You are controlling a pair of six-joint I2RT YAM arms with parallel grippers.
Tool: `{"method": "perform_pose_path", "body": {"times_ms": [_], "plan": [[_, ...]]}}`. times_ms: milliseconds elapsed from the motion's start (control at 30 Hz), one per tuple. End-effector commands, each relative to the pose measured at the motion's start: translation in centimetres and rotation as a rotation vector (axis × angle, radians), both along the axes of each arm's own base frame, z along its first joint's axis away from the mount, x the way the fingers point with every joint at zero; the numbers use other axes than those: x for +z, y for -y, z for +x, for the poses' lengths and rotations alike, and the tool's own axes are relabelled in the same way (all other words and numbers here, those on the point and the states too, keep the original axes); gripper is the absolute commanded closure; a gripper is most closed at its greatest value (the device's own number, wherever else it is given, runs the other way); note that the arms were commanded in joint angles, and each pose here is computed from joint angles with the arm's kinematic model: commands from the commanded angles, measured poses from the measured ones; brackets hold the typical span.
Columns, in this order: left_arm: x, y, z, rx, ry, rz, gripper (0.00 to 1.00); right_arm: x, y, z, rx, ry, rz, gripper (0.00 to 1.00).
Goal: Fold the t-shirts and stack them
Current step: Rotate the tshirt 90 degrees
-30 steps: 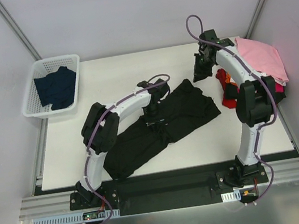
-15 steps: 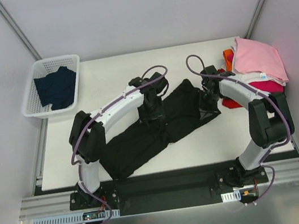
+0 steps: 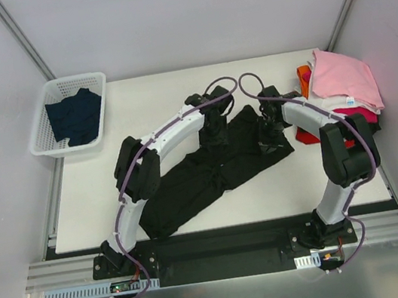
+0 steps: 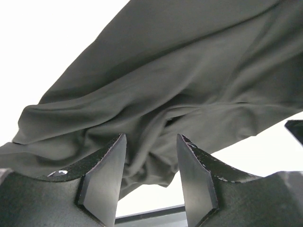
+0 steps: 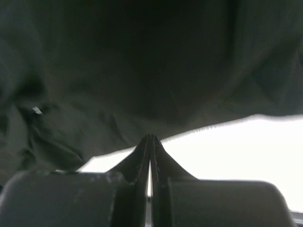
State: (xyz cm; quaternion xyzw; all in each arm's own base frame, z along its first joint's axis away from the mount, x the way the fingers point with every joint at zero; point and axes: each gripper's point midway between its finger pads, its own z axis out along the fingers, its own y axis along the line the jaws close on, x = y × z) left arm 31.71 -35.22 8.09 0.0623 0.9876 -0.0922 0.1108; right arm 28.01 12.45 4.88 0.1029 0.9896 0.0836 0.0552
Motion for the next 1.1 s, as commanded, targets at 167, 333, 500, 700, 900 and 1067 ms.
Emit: {"method": "perform_pose_path", "body": {"times_ms": [167,333,500,700,900,1067], "plan": [[-0.4,-6.3,-3.8,-0.039,-0.037,0.145,0.52,0.5,-0.8,7.1,-0.022,0.069,-0.037,0.99],[0.2,-5.9,-4.4,-0.018,-0.058,0.106,0.52,-0.5,-0.7,8.9,-0.039,0.043,-0.039,0.99],[0.9,-4.8,-4.2,0.007,-0.065,0.058,0.51,-0.8,0.1,10.3,-0.073,0.031,-0.046,0.99],[2.1,-4.6,-4.0,0.02,-0.046,0.034,0.51,-1.5,1.3,10.6,-0.112,0.004,-0.081,0.99],[2.1,-5.0,-5.8,0.049,-0.102,0.011,0.51,-1.6,2.1,12.7,-0.115,0.01,-0.091,0.99],[1.7,-5.3,-6.1,0.044,-0.11,0.023,0.51,-1.2,1.9,16.4,-0.084,0.06,-0.078,0.99]]}}
